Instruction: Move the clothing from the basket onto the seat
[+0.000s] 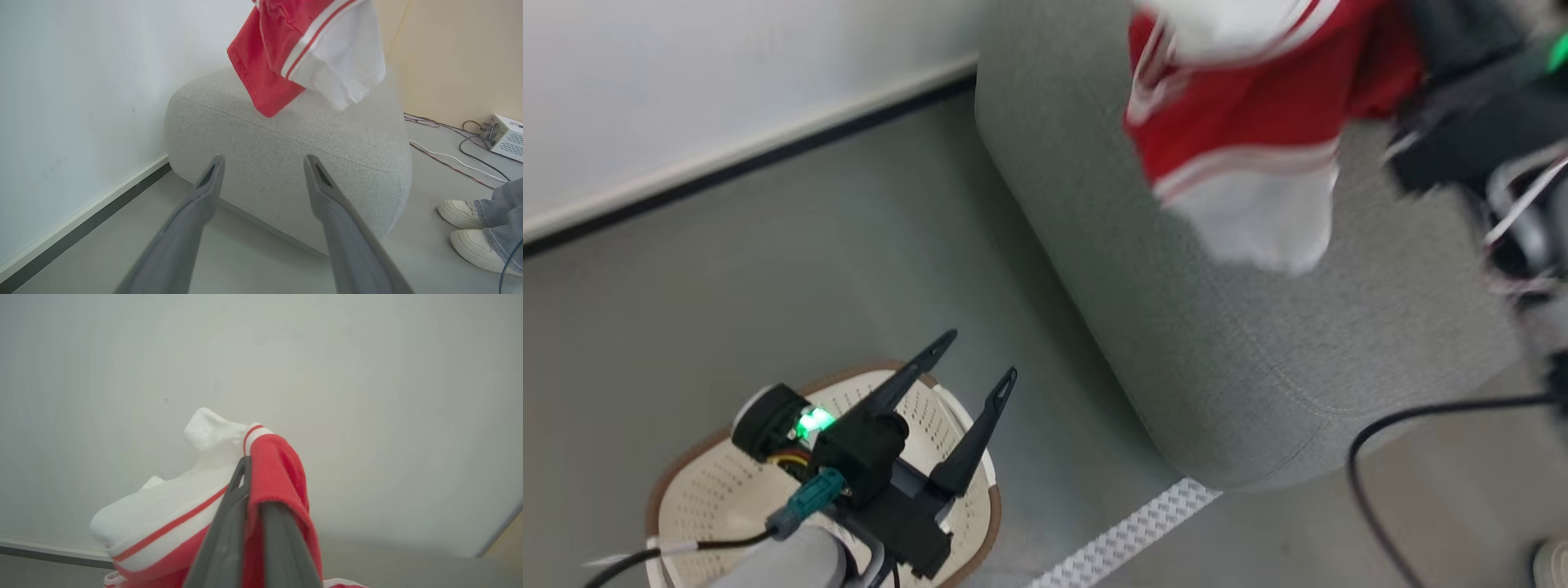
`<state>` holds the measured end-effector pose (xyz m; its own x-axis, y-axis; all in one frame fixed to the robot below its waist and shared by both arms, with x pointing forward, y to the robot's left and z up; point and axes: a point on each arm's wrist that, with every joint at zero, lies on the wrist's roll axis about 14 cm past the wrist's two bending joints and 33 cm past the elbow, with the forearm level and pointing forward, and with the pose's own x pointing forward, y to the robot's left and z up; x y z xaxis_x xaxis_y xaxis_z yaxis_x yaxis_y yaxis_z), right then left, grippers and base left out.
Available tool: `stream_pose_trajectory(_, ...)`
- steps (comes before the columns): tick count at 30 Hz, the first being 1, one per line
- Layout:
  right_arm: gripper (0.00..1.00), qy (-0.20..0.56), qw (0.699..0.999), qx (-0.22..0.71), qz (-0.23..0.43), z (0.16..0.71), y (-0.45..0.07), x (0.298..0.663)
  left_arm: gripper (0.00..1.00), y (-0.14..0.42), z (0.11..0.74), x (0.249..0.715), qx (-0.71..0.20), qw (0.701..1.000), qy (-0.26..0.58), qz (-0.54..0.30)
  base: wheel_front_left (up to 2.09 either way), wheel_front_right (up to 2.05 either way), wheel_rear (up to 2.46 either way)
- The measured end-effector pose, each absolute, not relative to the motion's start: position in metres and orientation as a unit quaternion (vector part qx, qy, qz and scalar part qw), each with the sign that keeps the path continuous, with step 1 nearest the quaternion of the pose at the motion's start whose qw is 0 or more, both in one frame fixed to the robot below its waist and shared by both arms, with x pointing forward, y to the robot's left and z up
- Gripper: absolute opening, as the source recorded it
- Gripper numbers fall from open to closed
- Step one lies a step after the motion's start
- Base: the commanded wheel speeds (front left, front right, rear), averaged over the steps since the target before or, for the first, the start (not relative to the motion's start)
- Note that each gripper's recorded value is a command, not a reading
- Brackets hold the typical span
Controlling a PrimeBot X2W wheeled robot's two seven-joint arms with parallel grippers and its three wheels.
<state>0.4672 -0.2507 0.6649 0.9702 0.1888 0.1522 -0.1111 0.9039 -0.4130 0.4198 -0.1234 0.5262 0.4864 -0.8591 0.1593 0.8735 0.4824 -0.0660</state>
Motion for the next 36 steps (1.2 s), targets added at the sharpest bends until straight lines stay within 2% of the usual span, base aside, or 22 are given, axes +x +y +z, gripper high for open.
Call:
stream_pose_trajectory(3, 0.00, -0.093, 0.962, -0.245, 0.072, 0.680, -0.267, 0.497, 1.00, -0.120, 0.517, 0.435, -0.069, 0.860, -0.052, -0.503, 0.00, 0.00, 0.00)
stream_pose_trajectory(8, 0.00, -0.042, 0.952, -0.299, 0.047, 0.669, -0.304, 0.542, 1.00, -0.111, 0.493, 0.455, -0.077, 0.866, -0.034, -0.493, 0.00, 0.00, 0.00)
stream_pose_trajectory(12, 0.00, -0.058, 0.954, -0.292, -0.025, 0.691, -0.356, 0.569, 1.00, -0.107, 0.477, 0.459, -0.088, 0.865, -0.021, -0.493, 0.00, 0.00, 0.00)
stream_pose_trajectory(17, 0.00, -0.049, 0.951, -0.280, -0.124, 0.688, -0.429, 0.580, 1.00, -0.098, 0.452, 0.462, -0.089, 0.869, 0.008, -0.487, 0.00, 0.00, 0.00)
stream_pose_trajectory(21, 0.00, -0.006, 0.951, -0.253, -0.178, 0.646, -0.470, 0.579, 1.00, -0.093, 0.435, 0.462, -0.093, 0.870, 0.026, -0.483, 0.00, 0.00, 0.00)
stream_pose_trajectory(25, 0.00, 0.136, 0.937, -0.245, -0.209, 0.537, -0.502, 0.553, 1.00, -0.093, 0.423, 0.460, -0.104, 0.866, 0.041, -0.487, 0.00, 0.00, 0.00)
stream_pose_trajectory(28, 0.00, 0.175, 0.932, -0.231, -0.220, 0.500, -0.508, 0.540, 1.00, -0.095, 0.423, 0.461, -0.110, 0.865, 0.037, -0.488, 0.00, 0.00, 0.00)
stream_pose_trajectory(29, 0.17, 0.179, 0.931, -0.232, -0.218, 0.493, -0.507, 0.538, 1.00, -0.095, 0.425, 0.462, -0.109, 0.865, 0.034, -0.488, 0.00, 0.00, 0.00)
stream_pose_trajectory(30, 0.72, 0.187, 0.930, -0.234, -0.215, 0.486, -0.506, 0.536, 1.00, -0.095, 0.426, 0.462, -0.109, 0.865, 0.032, -0.488, 0.00, 0.00, 0.00)
stream_pose_trajectory(31, 1.00, 0.198, 0.927, -0.234, -0.215, 0.478, -0.506, 0.530, 1.00, -0.095, 0.428, 0.461, -0.110, 0.866, 0.030, -0.488, 0.00, 0.00, 0.00)
stream_pose_trajectory(36, 1.00, 0.202, 0.921, -0.222, -0.247, 0.479, -0.522, 0.501, 1.00, -0.096, 0.444, 0.460, -0.113, 0.868, 0.007, -0.483, 0.00, 0.00, 0.00)
